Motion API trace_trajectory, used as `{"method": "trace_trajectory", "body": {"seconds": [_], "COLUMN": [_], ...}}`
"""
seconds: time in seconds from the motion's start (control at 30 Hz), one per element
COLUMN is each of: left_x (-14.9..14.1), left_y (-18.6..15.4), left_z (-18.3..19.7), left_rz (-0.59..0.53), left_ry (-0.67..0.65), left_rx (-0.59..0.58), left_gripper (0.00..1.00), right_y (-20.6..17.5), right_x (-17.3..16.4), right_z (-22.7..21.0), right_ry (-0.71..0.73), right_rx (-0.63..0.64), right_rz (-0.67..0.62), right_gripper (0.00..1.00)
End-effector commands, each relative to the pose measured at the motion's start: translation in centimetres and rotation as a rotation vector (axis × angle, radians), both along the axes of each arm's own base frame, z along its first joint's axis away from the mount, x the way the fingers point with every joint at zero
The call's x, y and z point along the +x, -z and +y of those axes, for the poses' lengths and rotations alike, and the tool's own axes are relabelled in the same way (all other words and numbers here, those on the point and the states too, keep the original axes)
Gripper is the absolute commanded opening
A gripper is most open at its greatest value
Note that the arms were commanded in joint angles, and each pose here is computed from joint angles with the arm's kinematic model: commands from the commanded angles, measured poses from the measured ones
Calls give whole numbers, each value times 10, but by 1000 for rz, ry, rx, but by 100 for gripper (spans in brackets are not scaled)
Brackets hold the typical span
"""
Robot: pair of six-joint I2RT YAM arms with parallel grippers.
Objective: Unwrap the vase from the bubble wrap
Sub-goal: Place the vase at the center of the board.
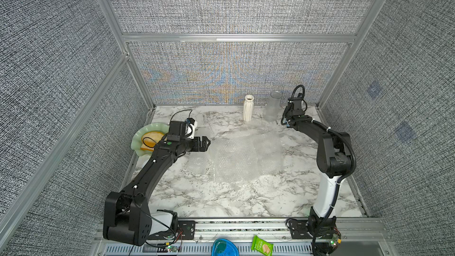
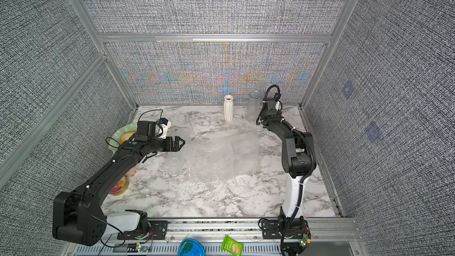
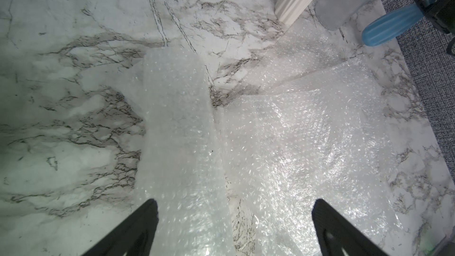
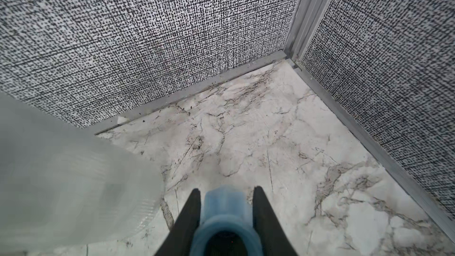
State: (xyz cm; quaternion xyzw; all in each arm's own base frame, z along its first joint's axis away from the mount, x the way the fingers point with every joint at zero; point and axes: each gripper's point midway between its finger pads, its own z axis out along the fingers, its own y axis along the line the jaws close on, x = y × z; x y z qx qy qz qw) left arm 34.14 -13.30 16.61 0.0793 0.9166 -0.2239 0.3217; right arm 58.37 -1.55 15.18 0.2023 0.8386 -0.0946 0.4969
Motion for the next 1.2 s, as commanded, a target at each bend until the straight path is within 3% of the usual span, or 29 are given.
{"method": "trace_trajectory", "body": {"seconds": [0.0,0.43,0.67,1.17], "left_x": [7,9,8,7], "left_y": [-3,1,2,9], "left_z": [6,10,10,12], "left_rz": [-29,-14,-8,27], "left_ry": [-19,-30,-29,-39], "left_rx": [21,20,17,28], "left_gripper": [99,100,100,100], "right_y": [-10,13,8,-48], "right_x": [14,24,25,15], "right_z": [0,1,2,3], "right_ry": [-15,-32,-43,-49], "right_rx": [1,7,2,13], "right_rz": [-40,5,8,-85], "right_gripper": [29,35,50,82]}}
